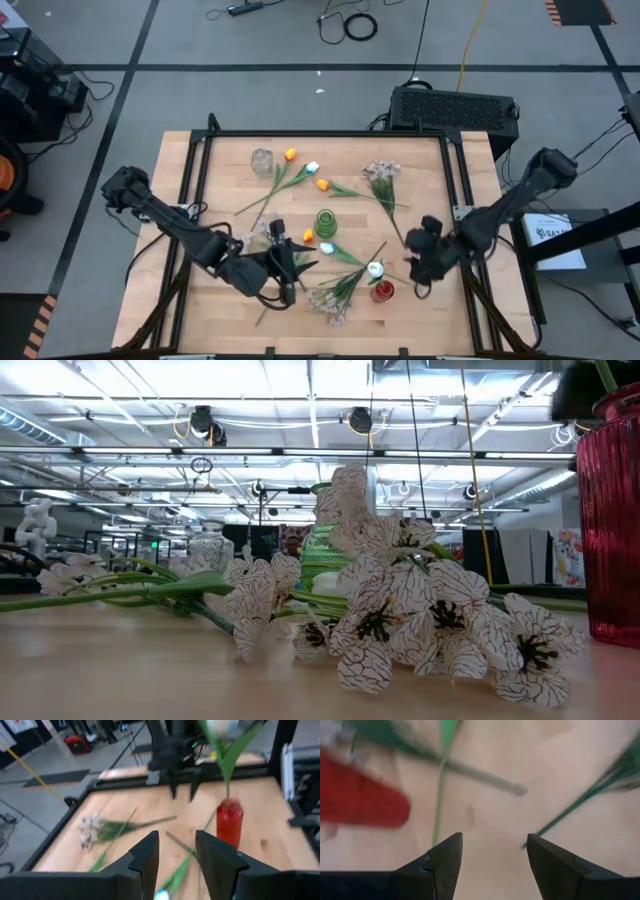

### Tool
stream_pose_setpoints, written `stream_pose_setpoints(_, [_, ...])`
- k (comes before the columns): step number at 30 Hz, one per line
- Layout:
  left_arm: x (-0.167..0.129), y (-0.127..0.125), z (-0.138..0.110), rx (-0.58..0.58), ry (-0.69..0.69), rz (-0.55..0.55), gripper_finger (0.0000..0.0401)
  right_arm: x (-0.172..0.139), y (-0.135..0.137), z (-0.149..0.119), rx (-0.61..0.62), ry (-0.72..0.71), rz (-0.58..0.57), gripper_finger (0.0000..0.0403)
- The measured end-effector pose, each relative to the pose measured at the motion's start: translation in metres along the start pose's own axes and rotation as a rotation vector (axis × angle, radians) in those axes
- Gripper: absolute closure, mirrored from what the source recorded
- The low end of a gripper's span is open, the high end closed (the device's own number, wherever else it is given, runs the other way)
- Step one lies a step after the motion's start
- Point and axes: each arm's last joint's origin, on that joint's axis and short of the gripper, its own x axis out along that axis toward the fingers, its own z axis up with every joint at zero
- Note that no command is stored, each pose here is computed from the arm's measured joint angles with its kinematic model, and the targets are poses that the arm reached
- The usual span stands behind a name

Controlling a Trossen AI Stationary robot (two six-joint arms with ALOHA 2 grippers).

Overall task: Sort flowers into vase by color
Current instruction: Put the bottom white tulip into the red vase

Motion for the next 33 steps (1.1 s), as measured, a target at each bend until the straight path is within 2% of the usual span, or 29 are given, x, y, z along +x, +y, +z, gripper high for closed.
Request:
stream_pose_setpoints(5, [0.009,-0.004,-0.023,-0.053,-0.036,0.007,0.0265,0.023,0.016,-0.024,0.011,-0.016,0.074,0.0188])
stream_pose_setpoints(10, [0.015,-0.006,-0.044,-0.099,-0.084,-0.001,0.0265,0.042,0.024,-0.038,0.0,0.021,0.033,0.0188])
stream_pose_setpoints(20, [0.017,-0.006,-0.052,-0.145,-0.108,-0.006,0.0265,0.068,0.036,-0.05,-0.05,0.034,-0.008,0.0188])
stream_pose_setpoints(24, [0.016,-0.006,-0.052,-0.146,-0.108,-0.006,0.0265,0.07,0.036,-0.051,-0.049,0.034,-0.014,0.0188])
stream_pose_setpoints(29, [0.016,-0.006,-0.052,-0.147,-0.108,-0.006,0.0265,0.058,0.034,-0.046,-0.006,0.038,-0.004,0.0188])
stream_pose_setpoints(33, [0.017,-0.006,-0.052,-0.146,-0.108,-0.006,0.0265,0.044,0.04,-0.038,0.0,-0.028,0.042,0.0188])
